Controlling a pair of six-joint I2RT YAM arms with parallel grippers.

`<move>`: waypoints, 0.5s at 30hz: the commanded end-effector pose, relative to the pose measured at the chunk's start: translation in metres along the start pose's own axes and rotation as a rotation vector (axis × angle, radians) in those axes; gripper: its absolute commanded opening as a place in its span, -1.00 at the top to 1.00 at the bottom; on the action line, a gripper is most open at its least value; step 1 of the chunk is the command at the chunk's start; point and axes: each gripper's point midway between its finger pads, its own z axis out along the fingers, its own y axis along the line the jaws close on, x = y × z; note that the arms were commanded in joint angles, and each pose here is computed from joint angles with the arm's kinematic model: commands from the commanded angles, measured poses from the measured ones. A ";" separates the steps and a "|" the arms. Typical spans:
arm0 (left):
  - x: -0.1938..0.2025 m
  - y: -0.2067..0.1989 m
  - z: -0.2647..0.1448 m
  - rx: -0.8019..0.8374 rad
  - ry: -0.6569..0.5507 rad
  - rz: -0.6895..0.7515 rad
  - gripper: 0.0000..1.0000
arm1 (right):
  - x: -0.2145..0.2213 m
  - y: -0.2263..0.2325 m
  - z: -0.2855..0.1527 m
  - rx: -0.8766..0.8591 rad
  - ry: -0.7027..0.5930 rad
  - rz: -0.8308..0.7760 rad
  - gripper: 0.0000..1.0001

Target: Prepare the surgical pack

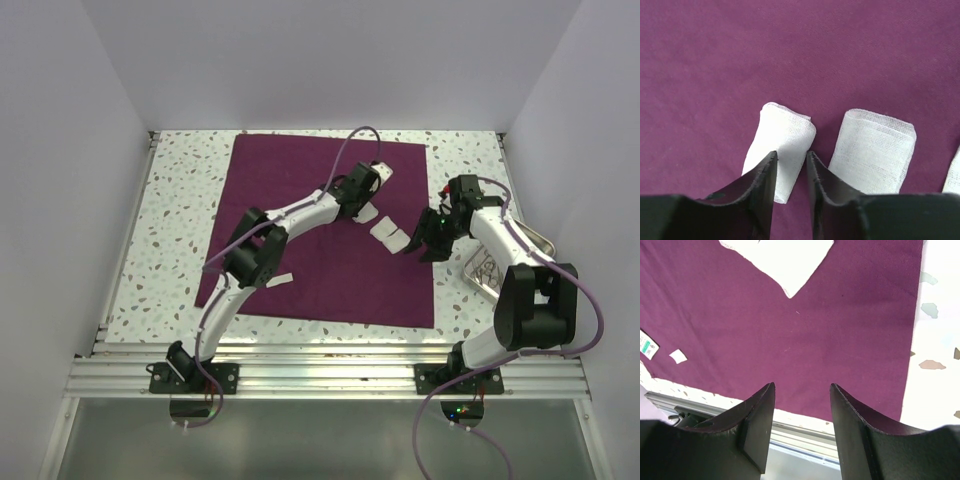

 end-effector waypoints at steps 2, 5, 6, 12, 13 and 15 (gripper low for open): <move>-0.014 0.013 0.006 0.000 -0.041 -0.030 0.43 | -0.003 0.005 -0.006 -0.033 -0.008 -0.022 -0.04; -0.012 0.015 0.007 0.009 -0.037 -0.041 0.54 | -0.002 0.006 -0.008 -0.032 -0.007 -0.030 -0.04; -0.012 0.015 0.007 0.012 -0.035 -0.041 0.57 | -0.003 0.006 -0.008 -0.033 -0.009 -0.030 -0.04; -0.022 0.013 -0.002 0.042 -0.033 -0.064 0.99 | -0.003 0.007 -0.009 -0.036 -0.007 -0.030 -0.04; -0.031 0.015 -0.006 0.045 -0.045 -0.086 1.00 | -0.004 0.008 -0.010 -0.038 -0.009 -0.031 -0.04; -0.033 0.016 -0.015 0.048 -0.024 -0.110 1.00 | -0.006 0.009 -0.010 -0.040 -0.012 -0.031 -0.04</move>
